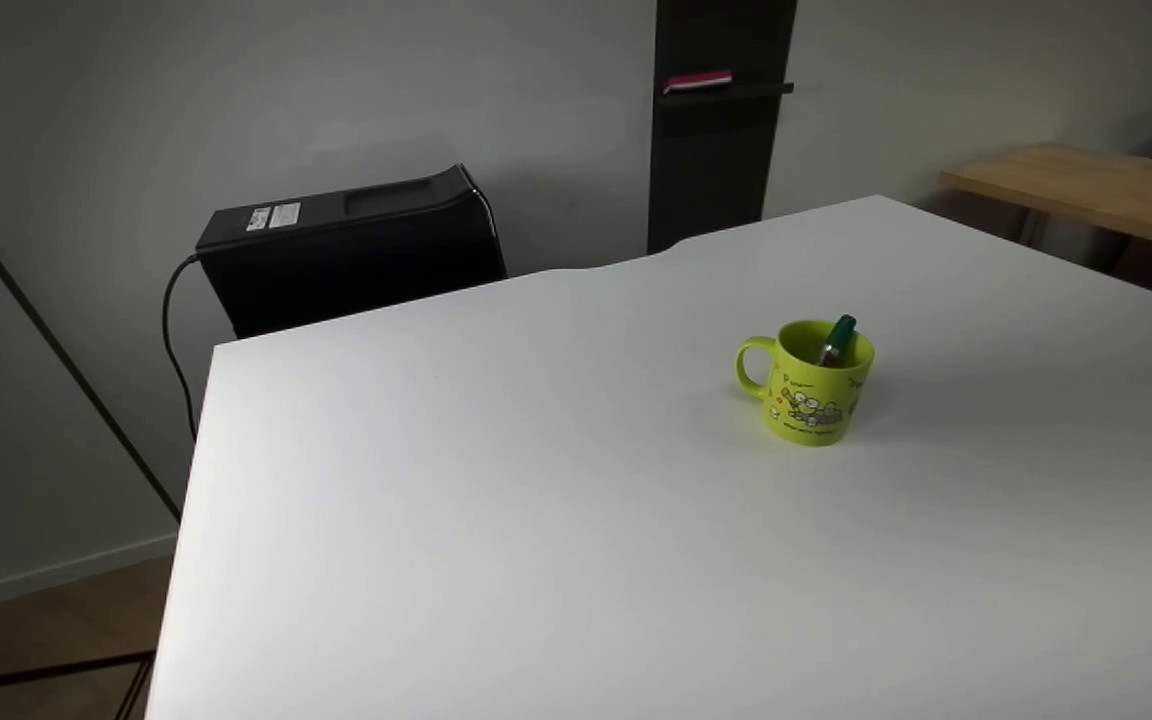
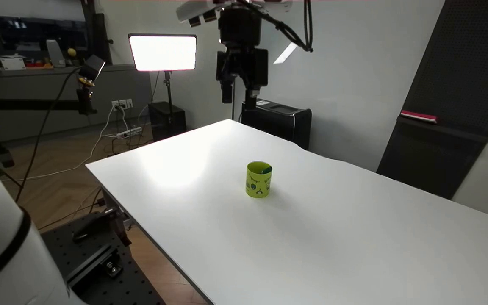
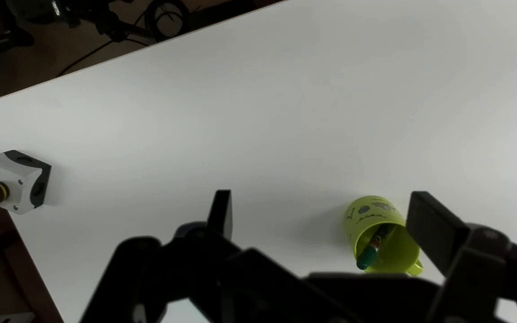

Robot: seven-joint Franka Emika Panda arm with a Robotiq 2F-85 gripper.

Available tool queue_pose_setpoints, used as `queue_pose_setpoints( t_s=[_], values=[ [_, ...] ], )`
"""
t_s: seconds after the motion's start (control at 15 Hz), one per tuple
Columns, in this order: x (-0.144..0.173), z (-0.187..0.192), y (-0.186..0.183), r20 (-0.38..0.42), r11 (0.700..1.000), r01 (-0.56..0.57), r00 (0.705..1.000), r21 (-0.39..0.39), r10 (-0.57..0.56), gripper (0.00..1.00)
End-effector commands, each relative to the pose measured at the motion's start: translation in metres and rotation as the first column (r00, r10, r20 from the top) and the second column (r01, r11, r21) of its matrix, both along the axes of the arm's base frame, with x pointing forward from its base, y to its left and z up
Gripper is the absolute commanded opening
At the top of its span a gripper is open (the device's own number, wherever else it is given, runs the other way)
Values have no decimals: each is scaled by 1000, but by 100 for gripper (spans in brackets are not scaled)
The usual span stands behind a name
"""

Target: Pick the marker from the cup and put it on the table

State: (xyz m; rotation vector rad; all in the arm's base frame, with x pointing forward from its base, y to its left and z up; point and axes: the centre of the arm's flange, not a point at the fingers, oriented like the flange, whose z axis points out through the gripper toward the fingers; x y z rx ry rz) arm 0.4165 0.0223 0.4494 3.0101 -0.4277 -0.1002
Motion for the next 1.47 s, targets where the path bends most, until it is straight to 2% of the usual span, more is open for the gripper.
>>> queue_pose_setpoints(
  t_s=[0.0, 0.33, 0.67, 1.0, 1.4],
  values=[
    [37, -17, -27, 25, 1000, 24, 999, 15, -25, 100],
    [83, -46, -51, 67, 998, 43, 997, 39, -46, 100],
    [128, -69, -54, 86, 998, 44, 995, 42, -48, 100],
    [165, -88, -36, 79, 997, 28, 996, 65, -33, 100],
    [195, -104, 2, 75, 995, -14, 997, 96, 7, 100]
  ],
)
